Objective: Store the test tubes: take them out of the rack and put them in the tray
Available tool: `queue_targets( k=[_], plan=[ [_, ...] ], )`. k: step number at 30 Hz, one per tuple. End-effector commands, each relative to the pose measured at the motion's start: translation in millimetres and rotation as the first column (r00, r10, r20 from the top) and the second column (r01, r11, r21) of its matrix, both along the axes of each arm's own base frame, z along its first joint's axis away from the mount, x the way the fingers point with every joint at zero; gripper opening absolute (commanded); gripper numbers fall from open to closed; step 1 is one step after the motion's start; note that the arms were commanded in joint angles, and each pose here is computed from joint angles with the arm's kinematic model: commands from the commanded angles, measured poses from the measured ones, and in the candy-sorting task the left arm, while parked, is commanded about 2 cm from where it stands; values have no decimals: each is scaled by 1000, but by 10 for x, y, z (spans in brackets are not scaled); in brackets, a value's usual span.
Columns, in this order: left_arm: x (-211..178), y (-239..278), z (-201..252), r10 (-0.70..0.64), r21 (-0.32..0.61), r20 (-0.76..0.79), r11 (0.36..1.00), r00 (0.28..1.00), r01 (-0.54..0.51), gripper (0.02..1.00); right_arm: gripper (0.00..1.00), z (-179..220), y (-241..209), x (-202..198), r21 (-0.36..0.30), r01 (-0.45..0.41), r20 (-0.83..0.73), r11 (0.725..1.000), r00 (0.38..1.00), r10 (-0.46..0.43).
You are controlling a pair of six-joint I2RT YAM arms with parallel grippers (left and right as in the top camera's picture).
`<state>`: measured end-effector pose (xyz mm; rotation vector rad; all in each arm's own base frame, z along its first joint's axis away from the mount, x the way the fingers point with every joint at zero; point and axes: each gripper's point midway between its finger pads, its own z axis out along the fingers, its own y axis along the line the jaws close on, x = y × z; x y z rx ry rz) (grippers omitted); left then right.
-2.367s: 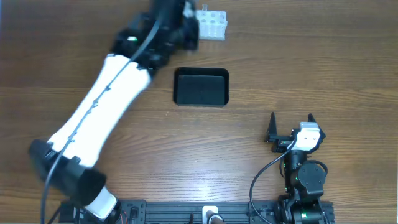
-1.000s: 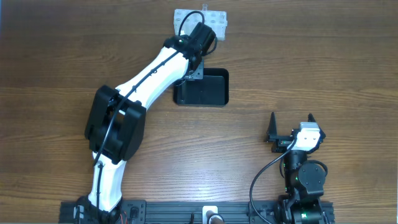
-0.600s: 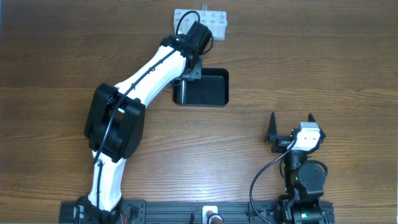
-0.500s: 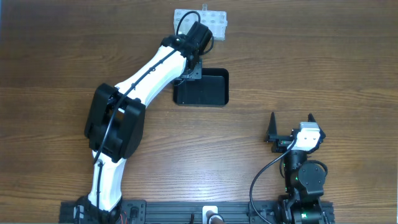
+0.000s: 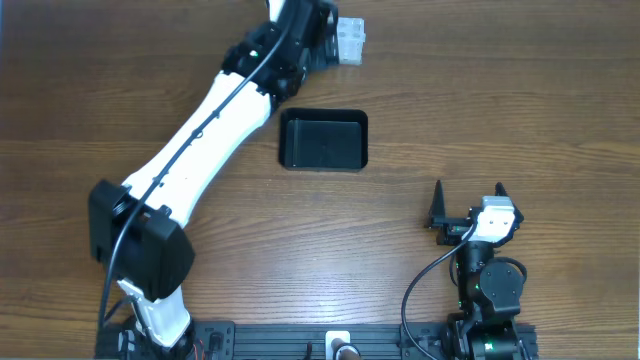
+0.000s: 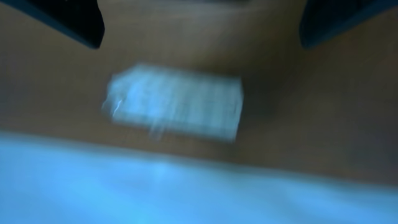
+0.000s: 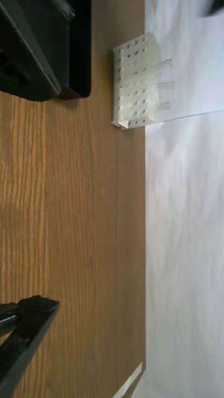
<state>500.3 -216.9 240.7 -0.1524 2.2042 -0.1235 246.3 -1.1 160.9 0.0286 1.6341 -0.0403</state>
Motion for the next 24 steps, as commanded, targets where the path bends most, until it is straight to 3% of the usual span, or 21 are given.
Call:
queue_targets(
  k=[1,11,24],
  plan=[
    [199,57,-51,4,87,56,996,998,-9,996,993,-10,24,-2,4,-11,3,1000,1000,11],
    [610,-153,-570,-57,167,54,985,997,47,998,991,-10,24,-2,4,-11,2,1000,1000,11],
    [1014,-202,-879,-48,150,49,988,998,40,963,993,-10,24,-2,4,-11,2,1000,1000,11]
  ],
)
